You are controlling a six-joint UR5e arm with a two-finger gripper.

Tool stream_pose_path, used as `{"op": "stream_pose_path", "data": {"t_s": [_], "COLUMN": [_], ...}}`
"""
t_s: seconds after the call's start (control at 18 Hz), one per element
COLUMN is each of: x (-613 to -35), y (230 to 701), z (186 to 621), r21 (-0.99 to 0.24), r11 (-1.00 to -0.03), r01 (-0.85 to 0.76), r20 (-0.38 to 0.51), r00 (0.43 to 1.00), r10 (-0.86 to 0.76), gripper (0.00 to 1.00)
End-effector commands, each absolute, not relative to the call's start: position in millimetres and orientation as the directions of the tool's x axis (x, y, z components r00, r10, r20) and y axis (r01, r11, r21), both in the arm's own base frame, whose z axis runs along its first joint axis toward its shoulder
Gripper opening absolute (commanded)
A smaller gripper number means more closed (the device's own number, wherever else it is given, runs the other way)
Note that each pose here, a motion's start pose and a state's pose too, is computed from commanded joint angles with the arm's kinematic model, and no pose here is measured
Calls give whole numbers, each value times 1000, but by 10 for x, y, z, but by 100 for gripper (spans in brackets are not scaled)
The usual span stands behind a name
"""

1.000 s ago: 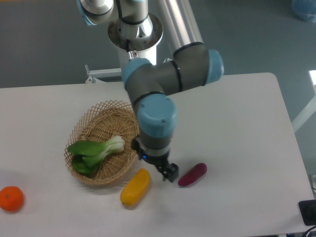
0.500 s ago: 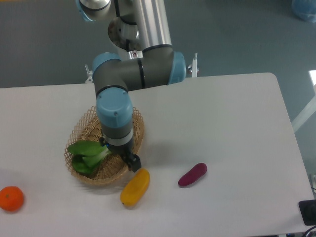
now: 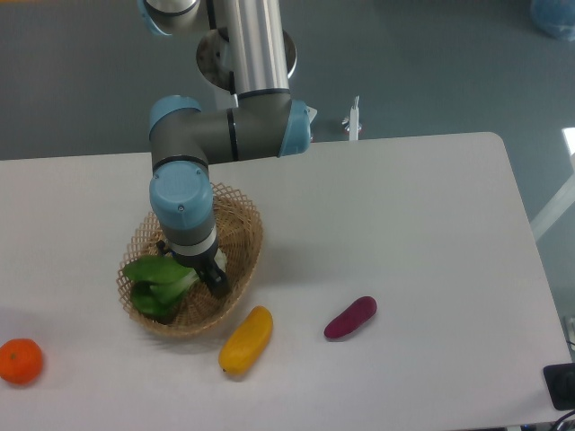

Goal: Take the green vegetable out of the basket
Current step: 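Lower the gripper onto the bok choy stem and close it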

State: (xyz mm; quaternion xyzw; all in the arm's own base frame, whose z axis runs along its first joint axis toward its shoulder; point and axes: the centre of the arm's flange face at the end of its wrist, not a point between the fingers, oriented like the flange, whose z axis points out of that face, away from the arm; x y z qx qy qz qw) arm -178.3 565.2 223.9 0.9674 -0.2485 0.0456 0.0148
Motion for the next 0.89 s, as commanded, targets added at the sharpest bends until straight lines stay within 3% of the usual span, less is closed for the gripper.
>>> {"op": "stream_pose_path", "data": {"t_s": [0.44,0.5,0.67,0.72,0.78,0.89], "x": [-1687,-1688,-1689,-1689,-1689,-1690], "y": [5677,5678,5678,5678,5678,5679], "z": [2036,2037,2037,2037,2037,2068], "r21": [28,27,28,28,28,26], "r11": [-883,-883,-884,-884,-884,-884], "r01": [-468,-468,-467,-467,-467,-467], "r20": [122,120,120,120,120,116], "r00": [879,879,880,880,880,880], "r10": [-462,-462,-460,-460,-460,-461], "gripper": [100,96,43,30,20,17]}}
